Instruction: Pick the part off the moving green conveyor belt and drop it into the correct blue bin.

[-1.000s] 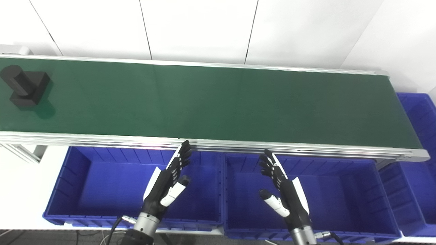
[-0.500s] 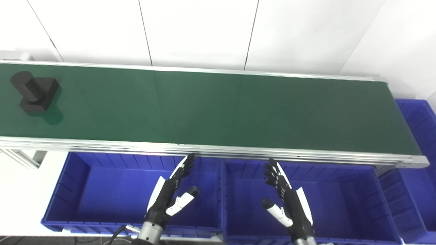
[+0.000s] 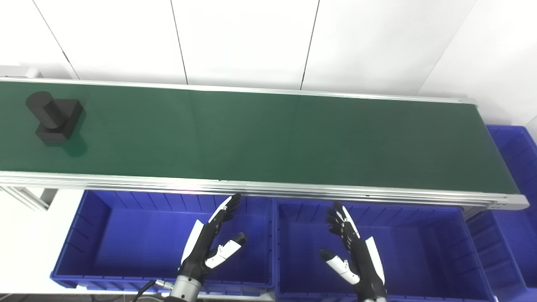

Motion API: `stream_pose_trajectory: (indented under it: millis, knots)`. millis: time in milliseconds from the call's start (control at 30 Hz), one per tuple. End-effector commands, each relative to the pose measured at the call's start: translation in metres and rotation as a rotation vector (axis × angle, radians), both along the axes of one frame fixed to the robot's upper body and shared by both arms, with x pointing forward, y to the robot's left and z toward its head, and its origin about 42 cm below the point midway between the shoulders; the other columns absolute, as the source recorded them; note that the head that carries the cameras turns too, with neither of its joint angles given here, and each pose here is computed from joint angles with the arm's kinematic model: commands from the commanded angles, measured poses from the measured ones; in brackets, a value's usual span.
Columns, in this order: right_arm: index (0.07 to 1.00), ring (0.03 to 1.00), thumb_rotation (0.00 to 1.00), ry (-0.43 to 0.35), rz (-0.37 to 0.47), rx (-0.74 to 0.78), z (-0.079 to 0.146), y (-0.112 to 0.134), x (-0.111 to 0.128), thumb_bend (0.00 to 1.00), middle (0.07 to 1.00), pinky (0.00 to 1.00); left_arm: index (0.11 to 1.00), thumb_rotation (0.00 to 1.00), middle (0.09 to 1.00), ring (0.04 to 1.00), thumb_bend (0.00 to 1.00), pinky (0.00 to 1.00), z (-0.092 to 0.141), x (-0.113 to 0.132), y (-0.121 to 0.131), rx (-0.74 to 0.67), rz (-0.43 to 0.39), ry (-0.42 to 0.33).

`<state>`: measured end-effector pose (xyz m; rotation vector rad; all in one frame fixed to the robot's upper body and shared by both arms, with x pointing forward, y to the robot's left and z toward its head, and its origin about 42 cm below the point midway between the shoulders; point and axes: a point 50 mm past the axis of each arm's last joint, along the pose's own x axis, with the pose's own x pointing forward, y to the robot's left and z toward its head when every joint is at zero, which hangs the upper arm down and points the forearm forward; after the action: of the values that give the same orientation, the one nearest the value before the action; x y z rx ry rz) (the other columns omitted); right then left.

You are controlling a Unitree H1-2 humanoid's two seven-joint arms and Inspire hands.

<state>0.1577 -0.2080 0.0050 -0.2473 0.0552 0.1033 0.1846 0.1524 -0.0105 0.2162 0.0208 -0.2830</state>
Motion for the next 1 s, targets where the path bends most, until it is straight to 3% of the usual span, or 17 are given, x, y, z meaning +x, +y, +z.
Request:
stream_pose_trajectory:
  millis: [0,967]
  knots:
    - [0.970,0.887,0.78,-0.077,-0.001,0.019,0.0084,0.0025,0.0054,0.84,0.910,0.85,0.904,0.85,0.912,0.895,0.78,0.86,0.0081,0.0100,0.0002,-0.016,0.005,-0.061]
    - [0.966,0.876,0.75,-0.080,-0.011,0.028,0.0049,0.0052,0.0083,0.88,0.902,0.82,0.876,0.86,0.878,0.852,0.76,0.81,0.0061,0.0083,0.0002,0.059,0.039,-0.143]
